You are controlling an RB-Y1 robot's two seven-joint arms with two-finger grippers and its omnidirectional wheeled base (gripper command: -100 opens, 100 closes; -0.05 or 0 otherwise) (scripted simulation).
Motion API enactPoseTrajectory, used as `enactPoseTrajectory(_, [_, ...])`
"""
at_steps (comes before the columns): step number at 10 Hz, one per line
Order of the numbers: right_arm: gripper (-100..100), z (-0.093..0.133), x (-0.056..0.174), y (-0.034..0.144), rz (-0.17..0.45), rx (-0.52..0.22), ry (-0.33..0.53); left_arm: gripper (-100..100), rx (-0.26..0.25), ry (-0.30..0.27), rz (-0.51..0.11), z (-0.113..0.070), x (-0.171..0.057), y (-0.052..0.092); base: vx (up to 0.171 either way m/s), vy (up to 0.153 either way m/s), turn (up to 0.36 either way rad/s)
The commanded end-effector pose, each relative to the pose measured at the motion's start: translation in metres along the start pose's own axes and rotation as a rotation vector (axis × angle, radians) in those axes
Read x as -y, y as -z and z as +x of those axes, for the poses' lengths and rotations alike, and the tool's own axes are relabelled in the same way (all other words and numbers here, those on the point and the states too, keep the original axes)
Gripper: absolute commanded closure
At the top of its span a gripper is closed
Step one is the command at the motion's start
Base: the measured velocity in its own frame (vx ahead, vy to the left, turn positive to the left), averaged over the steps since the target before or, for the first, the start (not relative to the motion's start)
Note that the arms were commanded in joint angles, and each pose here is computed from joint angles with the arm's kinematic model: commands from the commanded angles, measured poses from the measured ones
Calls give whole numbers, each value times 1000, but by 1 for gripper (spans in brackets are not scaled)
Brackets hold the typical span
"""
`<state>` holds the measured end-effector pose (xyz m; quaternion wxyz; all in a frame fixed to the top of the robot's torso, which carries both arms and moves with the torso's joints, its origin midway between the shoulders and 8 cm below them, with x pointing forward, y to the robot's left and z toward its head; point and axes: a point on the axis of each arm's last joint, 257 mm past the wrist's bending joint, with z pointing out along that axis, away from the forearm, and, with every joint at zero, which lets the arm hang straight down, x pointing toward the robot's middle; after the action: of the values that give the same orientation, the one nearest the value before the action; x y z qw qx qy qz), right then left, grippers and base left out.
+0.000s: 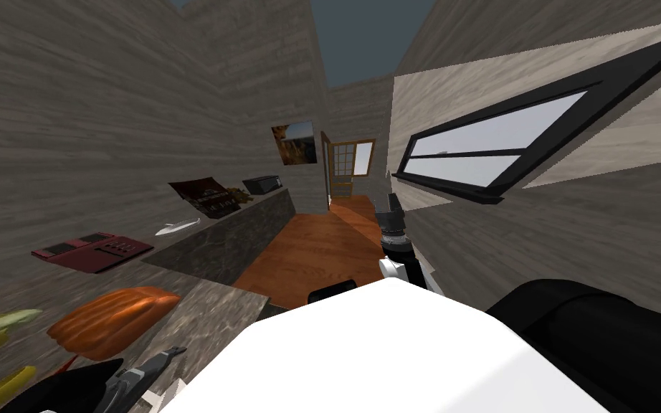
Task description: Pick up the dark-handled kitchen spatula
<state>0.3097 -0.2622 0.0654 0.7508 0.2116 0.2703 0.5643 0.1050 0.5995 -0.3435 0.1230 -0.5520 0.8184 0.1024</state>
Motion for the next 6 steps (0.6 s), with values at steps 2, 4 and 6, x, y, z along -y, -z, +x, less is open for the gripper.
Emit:
enactPoseTrajectory(2, [0, 0, 0, 0, 0, 0, 0, -100, -1, 45, -13, 10, -29, -7, 7, 8, -181])
enactPoseTrajectory(4, [0, 0, 0, 0, 0, 0, 0, -100, -1, 69, -22, 15, -45, -10, 7, 10, -143])
enactPoseTrajectory(6, [0, 0, 0, 0, 0, 0, 0, 100, -1, 62, -20, 14, -39, -8, 1, 3, -7])
